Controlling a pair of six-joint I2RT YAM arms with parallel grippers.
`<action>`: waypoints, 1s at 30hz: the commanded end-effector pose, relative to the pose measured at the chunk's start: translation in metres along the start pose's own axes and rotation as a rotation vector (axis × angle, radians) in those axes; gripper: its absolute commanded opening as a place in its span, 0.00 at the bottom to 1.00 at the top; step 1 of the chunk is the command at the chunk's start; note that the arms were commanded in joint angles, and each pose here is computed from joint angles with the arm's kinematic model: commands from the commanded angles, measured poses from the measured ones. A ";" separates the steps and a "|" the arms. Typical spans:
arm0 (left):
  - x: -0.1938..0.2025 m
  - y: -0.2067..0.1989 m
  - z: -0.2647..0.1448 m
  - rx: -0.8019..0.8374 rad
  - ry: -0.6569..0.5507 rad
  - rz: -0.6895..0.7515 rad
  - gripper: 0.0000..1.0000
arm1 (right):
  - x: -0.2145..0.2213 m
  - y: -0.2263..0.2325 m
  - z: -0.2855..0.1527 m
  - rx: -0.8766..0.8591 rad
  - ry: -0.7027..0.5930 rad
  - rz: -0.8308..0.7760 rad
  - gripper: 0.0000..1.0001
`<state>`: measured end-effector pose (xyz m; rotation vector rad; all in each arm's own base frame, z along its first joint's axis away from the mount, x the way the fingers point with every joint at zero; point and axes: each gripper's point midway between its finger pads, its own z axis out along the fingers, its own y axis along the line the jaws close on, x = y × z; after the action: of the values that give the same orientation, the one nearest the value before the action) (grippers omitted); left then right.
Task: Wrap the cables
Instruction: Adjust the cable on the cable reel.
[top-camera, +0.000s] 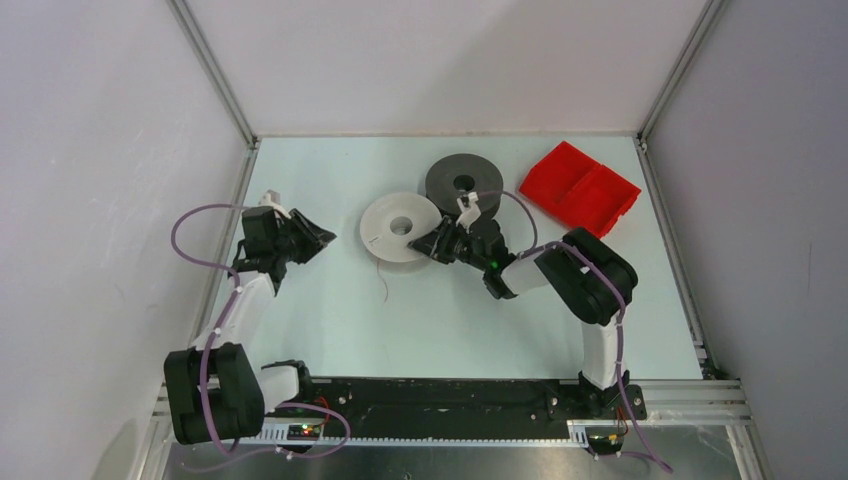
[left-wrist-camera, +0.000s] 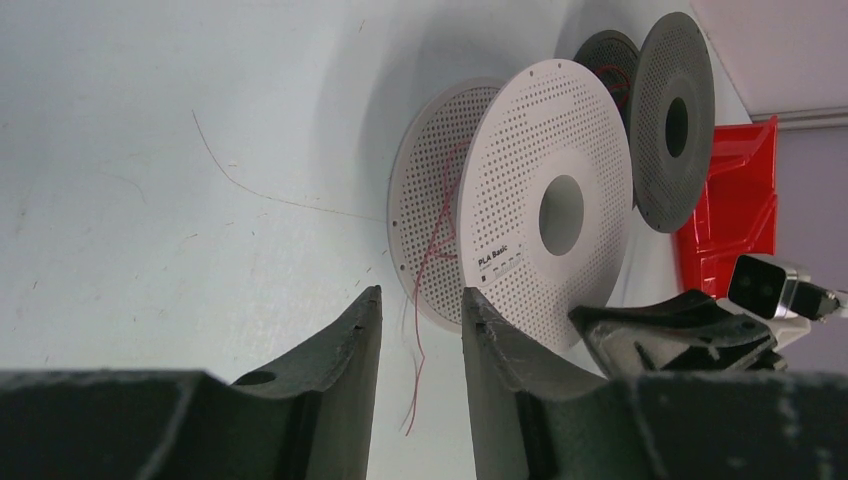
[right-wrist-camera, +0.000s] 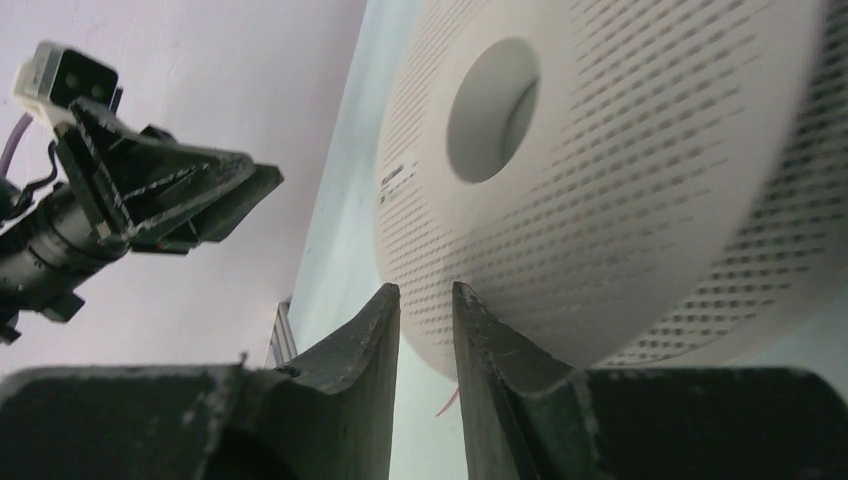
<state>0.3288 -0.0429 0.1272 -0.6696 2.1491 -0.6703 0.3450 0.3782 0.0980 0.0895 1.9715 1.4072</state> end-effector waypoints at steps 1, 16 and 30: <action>-0.019 -0.011 0.000 0.031 -0.047 0.023 0.39 | -0.013 0.031 0.001 -0.037 -0.040 -0.030 0.33; -0.009 -0.016 0.000 0.085 -0.010 0.044 0.39 | -0.087 -0.022 -0.016 0.123 -0.046 -0.122 0.47; -0.019 -0.016 -0.001 0.067 -0.039 0.048 0.39 | -0.070 -0.030 -0.002 0.103 0.019 -0.089 0.38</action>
<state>0.3310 -0.0495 0.1301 -0.6277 2.1459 -0.7167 0.4042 0.3200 0.0950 0.0834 2.0754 1.2016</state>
